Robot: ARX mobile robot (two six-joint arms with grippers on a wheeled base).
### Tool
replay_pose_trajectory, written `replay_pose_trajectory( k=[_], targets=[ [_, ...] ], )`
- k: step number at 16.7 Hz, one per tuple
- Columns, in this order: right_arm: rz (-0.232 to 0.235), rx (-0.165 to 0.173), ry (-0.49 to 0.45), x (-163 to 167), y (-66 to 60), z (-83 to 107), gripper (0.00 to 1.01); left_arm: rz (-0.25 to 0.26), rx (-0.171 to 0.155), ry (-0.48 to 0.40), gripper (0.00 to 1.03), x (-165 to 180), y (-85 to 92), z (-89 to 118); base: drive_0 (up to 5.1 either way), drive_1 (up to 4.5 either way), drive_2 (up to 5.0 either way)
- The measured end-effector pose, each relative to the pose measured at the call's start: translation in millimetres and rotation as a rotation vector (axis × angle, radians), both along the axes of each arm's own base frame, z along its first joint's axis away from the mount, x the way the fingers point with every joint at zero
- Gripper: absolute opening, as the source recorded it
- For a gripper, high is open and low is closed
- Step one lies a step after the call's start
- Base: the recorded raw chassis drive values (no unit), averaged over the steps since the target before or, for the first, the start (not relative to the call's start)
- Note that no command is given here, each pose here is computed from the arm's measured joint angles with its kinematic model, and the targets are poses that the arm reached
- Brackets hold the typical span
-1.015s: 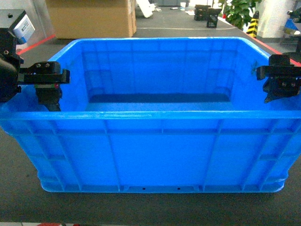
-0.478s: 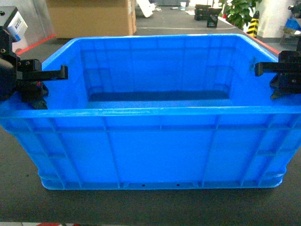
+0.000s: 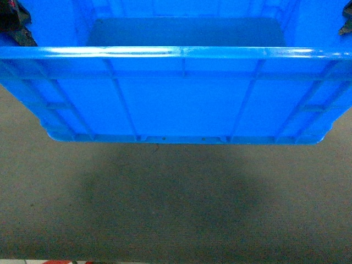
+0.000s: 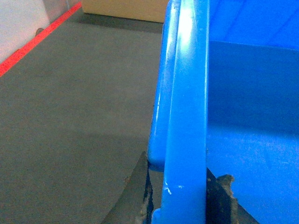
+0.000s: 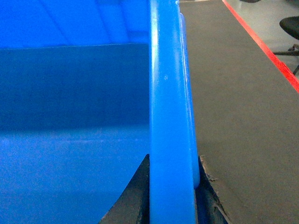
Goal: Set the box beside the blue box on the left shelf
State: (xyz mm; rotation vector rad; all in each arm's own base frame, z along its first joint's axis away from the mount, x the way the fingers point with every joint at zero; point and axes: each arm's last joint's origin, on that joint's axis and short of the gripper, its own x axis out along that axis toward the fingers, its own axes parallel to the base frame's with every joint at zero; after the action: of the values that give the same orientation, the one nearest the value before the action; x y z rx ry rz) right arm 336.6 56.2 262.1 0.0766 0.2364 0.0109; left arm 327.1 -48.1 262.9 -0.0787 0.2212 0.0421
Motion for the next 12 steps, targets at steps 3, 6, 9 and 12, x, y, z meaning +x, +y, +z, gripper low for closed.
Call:
replay_pose_trajectory(
  k=[3, 6, 9, 12],
  targets=[
    [-0.001, 0.002, 0.024, -3, -0.7, -10.4, 0.20, -0.001, 0.006, 0.020, 0.15, -4, -0.1, -10, 0.0, 0.00, 0.0],
    [-0.004, 0.014, 0.023, -6, -1.7, -11.8, 0.20, -0.011, 0.000, -0.008, 0.14, -8, -0.5, -5, 0.0, 0.00, 0.0],
    [-0.018, 0.023, -0.003, -11, -7.1, -11.1, 0.20, -0.071, -0.017, -0.042, 0.09, -12, -3.6, 4, 0.0, 0.00, 0.0],
    [-0.018, 0.023, -0.007, -11, -7.1, -10.8, 0.20, -0.072, -0.017, -0.044, 0.09, -13, -3.7, 4, 0.0, 0.00, 0.0]
  ],
)
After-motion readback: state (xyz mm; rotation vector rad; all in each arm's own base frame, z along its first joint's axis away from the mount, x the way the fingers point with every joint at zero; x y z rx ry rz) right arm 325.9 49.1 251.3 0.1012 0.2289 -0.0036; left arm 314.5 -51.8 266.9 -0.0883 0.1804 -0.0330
